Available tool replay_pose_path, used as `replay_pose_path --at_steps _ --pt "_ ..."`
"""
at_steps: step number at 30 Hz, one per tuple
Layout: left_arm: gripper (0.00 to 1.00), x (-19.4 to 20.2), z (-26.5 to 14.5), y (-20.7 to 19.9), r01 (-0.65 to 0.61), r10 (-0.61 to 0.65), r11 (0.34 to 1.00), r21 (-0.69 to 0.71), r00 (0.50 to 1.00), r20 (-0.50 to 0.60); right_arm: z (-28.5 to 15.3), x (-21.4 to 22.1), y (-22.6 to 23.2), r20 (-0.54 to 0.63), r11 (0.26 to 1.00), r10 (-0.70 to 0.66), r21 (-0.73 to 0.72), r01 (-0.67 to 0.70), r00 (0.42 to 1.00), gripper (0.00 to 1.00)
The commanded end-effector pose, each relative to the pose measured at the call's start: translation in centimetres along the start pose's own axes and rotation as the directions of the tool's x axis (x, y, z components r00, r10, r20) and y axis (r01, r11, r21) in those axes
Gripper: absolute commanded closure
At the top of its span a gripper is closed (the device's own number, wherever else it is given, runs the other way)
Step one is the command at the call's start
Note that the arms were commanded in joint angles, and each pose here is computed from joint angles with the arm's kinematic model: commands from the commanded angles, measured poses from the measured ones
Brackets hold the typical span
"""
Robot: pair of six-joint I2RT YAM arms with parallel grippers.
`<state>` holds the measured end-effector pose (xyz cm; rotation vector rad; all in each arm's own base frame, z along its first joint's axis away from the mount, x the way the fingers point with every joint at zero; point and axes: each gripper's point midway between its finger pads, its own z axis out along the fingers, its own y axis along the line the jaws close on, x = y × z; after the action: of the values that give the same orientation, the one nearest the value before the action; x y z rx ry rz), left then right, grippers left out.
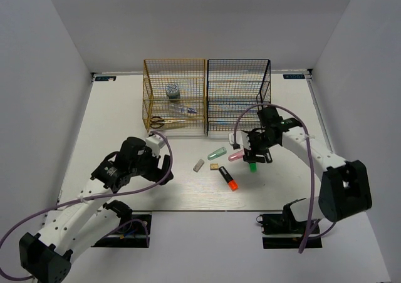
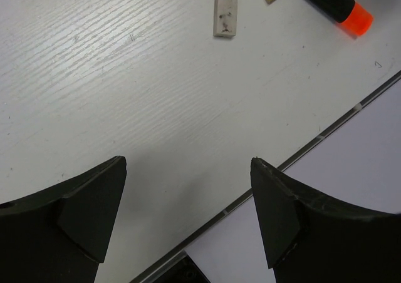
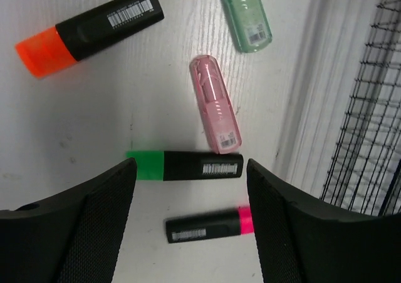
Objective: Sort the stationery into containers
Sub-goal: Pick up the stationery from the center of the board.
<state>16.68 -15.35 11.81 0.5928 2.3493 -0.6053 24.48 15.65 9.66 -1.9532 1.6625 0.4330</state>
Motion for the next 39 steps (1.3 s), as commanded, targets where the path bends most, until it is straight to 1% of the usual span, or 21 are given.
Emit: replay_pose_path --at_steps 1,2,3,5,8,12,16,20,23,30,31,32,33,37,38,39 --pt "0.09 -0.4 -0.2 0.0 -0.015 0.015 1.000 0.004 0.999 0.045 0.9 -1.7 -2.9 0.046 0.953 -0.302 -0.008 0.302 0.952 0.27" --pt "0.09 -0.1 -0.1 0.1 -0.015 0.015 1.000 0.001 0.999 0.047 1.0 -1.5 -1.8 0.054 0.951 -0.299 -0.070 0.302 0.953 0.31" --pt "0.09 -0.3 -0.2 0.0 -0.021 0.021 1.000 0.002 0.998 0.060 1.9 -0.8 -1.7 0.048 0.952 -0.282 -0.111 0.285 0.958 0.31" --pt "0.09 0.0 -0.2 0.1 -0.020 0.020 1.000 0.005 0.998 0.053 2.1 -1.1 -2.9 0.040 0.940 -0.328 -0.089 0.330 0.944 0.32" --pt "0.09 0.0 -0.2 0.0 -0.019 0.019 1.000 0.007 0.999 0.048 3.2 -1.1 -3.1 0.034 0.929 -0.355 -0.098 0.357 0.934 0.32" --pt "0.09 0.2 -0.2 0.2 -0.017 0.017 1.000 -0.002 0.999 0.039 4.6 -0.3 -1.9 0.027 0.919 -0.351 -0.184 0.350 0.936 0.32" --pt "0.09 0.1 -0.3 0.1 -0.018 0.018 1.000 -0.001 0.999 0.046 5.8 0.3 -0.7 0.016 0.903 -0.356 -0.249 0.349 0.934 0.35" --pt "0.09 0.2 -0.3 0.1 -0.019 0.019 1.000 0.002 0.999 0.044 6.7 0.9 -0.7 -0.027 0.903 -0.354 -0.268 0.334 0.935 0.36" --pt "0.09 0.2 -0.3 0.2 -0.021 0.021 1.000 -0.001 0.999 0.045 7.5 1.2 -0.9 -0.074 0.906 -0.351 -0.279 0.319 0.933 0.40" --pt "0.09 0.2 -0.3 0.0 -0.024 0.024 1.000 0.006 0.999 0.046 8.3 2.3 -1.6 -0.159 0.904 -0.374 -0.281 0.321 0.914 0.40" --pt "0.09 0.1 -0.3 0.4 -0.022 0.023 1.000 -0.017 0.999 0.048 8.5 2.5 -1.5 -0.164 0.903 -0.375 -0.289 0.319 0.912 0.40" --pt "0.09 0.2 -0.3 0.0 -0.022 0.021 1.000 0.007 0.999 0.045 8.5 2.5 -1.4 -0.168 0.898 -0.384 -0.298 0.324 0.908 0.41" --pt "0.09 0.2 -0.3 0.0 -0.024 0.023 1.000 0.008 0.999 0.046 8.5 2.7 -1.2 -0.171 0.896 -0.383 -0.307 0.320 0.908 0.41" --pt "0.09 0.1 -0.4 0.0 -0.023 0.023 1.000 0.008 0.999 0.048 8.3 3.3 -0.4 -0.187 0.878 -0.406 -0.352 0.325 0.895 0.47" --pt "0.09 0.1 -0.4 -0.1 -0.028 0.027 1.000 0.011 0.998 0.049 8.3 3.4 -0.1 -0.191 0.874 -0.410 -0.362 0.324 0.892 0.49" --pt "0.09 0.1 -0.4 0.0 -0.024 0.024 1.000 0.009 0.999 0.048 8.3 3.7 0.6 -0.191 0.865 -0.413 -0.388 0.318 0.891 0.54"
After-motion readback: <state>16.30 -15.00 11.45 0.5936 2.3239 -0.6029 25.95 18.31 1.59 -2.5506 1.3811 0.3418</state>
